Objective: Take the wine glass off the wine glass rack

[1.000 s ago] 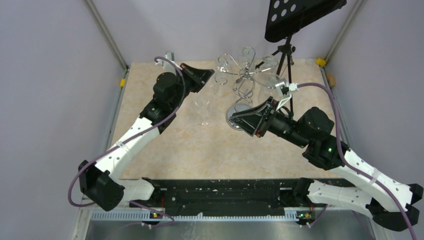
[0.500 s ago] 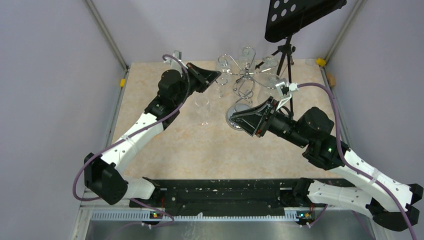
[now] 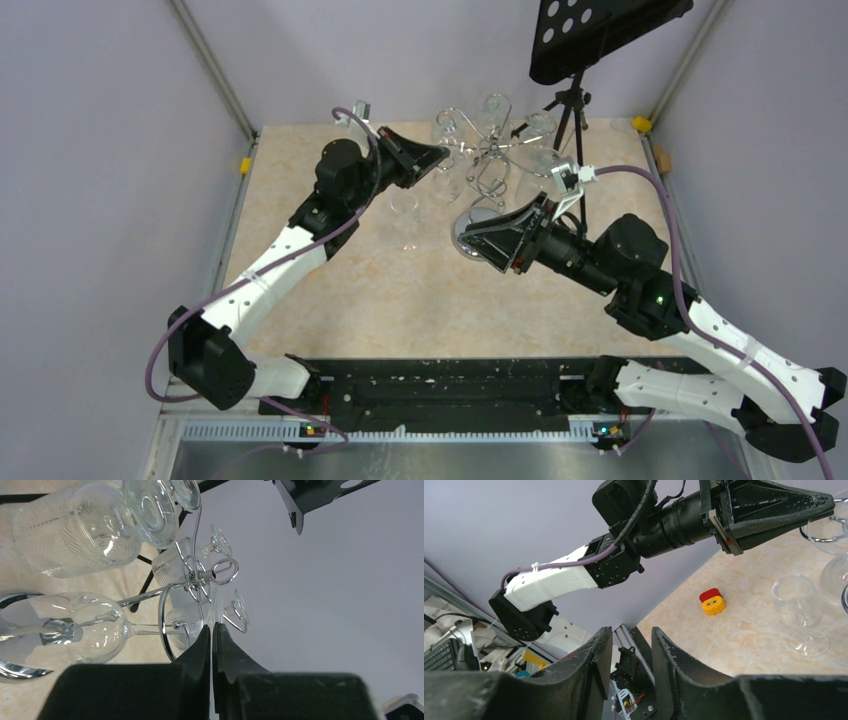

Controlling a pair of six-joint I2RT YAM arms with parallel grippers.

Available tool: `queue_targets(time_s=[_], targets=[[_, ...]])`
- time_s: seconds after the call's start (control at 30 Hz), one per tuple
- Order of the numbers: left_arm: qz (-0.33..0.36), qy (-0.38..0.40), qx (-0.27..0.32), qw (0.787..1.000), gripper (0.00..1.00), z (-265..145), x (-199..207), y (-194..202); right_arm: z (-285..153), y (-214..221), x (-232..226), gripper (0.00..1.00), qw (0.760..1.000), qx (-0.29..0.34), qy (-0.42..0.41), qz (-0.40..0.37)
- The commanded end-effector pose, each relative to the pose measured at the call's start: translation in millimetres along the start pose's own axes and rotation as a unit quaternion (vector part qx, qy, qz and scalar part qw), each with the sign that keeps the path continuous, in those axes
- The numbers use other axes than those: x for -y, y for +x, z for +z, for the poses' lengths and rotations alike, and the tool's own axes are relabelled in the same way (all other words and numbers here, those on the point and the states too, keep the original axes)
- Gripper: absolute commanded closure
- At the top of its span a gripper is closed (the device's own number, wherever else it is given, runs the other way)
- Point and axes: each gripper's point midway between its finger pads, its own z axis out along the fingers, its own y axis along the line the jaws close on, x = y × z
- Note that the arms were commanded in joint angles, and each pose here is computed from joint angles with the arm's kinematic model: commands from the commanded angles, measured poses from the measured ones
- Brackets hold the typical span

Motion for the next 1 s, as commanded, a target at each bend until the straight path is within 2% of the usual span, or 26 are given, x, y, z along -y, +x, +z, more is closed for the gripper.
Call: queue_targets(time_s=[0.0, 0.13, 0.23, 0.67, 0.97], targets=[[-0.004, 0.094, 0.005, 0.996, 1.0, -17, 57, -9, -3, -10, -4, 0.58, 1.0, 0.019, -0.005, 0.0], [-0.025, 0.113, -0.002, 0.993, 1.0, -24, 66, -8, -3, -10, -5, 0.45, 1.0, 0.017, -0.007, 0.0], [-0.036, 0.119, 0.003, 0.992, 1.0, -31, 70, -9, -4, -12, -5, 0.38, 1.0, 0.021, -0.006, 0.0], [-0.062, 0.117, 0.013, 0.991, 1.0, -56, 68, -7, -5, -19, -1, 0.37, 0.999, 0.035, 0.008, -0.012], [-0.098, 0.136, 0.016, 0.986, 1.0, -80, 68, -2, -20, -28, 40, 0.36, 0.984, 0.063, 0.093, -0.142]])
